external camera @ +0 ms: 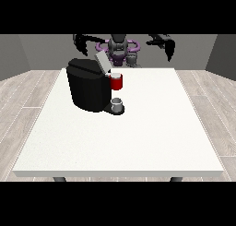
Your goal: Insert the coffee pod into the coffee machine and close the lid
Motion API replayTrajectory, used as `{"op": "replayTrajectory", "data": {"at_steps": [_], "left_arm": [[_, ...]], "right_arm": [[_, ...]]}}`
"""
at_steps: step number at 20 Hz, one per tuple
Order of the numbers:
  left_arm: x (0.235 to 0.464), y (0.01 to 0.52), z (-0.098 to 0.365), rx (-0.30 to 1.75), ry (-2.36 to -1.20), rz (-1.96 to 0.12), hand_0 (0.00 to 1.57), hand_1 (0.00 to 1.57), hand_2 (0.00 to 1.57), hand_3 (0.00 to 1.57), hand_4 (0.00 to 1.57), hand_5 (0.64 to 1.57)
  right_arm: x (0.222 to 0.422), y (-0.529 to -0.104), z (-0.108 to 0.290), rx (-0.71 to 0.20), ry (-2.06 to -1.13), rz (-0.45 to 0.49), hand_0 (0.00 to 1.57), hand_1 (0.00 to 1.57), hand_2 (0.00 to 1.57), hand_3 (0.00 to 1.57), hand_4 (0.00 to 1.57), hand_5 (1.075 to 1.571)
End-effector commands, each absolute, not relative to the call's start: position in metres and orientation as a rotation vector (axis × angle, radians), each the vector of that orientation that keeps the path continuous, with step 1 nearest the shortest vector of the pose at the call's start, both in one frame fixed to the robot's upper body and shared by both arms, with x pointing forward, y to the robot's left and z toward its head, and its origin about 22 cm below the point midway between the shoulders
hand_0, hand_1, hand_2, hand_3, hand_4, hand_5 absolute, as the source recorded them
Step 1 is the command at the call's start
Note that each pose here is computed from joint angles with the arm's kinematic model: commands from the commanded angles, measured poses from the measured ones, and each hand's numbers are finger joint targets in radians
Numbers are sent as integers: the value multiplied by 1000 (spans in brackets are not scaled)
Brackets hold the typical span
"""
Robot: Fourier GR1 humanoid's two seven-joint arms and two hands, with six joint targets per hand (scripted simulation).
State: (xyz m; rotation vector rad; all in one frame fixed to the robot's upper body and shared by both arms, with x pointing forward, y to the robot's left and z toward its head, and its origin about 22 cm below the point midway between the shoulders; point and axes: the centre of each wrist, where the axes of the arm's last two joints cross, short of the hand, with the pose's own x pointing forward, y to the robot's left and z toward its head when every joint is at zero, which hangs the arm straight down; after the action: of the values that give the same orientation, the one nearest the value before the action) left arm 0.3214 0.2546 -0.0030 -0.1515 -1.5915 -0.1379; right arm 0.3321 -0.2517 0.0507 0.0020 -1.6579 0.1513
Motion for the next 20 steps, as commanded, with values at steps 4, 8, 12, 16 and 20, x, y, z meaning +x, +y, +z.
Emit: {"op": "replayTrajectory", "data": {"at_steps": [4, 8, 12, 16, 20], "left_arm": [[316, 251, 17, -141, -1644, -150, 0, 0, 0, 0, 0, 1571], [305, 266, 16, -97, -1636, -134, 0, 0, 0, 0, 0, 1571], [300, 266, 16, -102, -1657, -110, 0, 0, 0, 0, 0, 1571], [298, 263, 16, -82, -1704, -102, 0, 0, 0, 0, 0, 1571], [301, 272, 23, -51, -1681, -140, 0, 0, 0, 0, 0, 1571]], "right_arm": [[363, -246, 69, 8, -1685, 139, 0, 0, 0, 0, 0, 1571], [358, -225, 50, 34, -1687, 186, 0, 0, 0, 0, 0, 1571], [370, -230, 62, 10, -1659, 246, 0, 0, 0, 0, 0, 1571], [380, -243, 71, -4, -1720, 249, 0, 0, 0, 0, 0, 1571], [386, -230, 76, 8, -1709, 252, 0, 0, 0, 0, 40, 1571]]}}
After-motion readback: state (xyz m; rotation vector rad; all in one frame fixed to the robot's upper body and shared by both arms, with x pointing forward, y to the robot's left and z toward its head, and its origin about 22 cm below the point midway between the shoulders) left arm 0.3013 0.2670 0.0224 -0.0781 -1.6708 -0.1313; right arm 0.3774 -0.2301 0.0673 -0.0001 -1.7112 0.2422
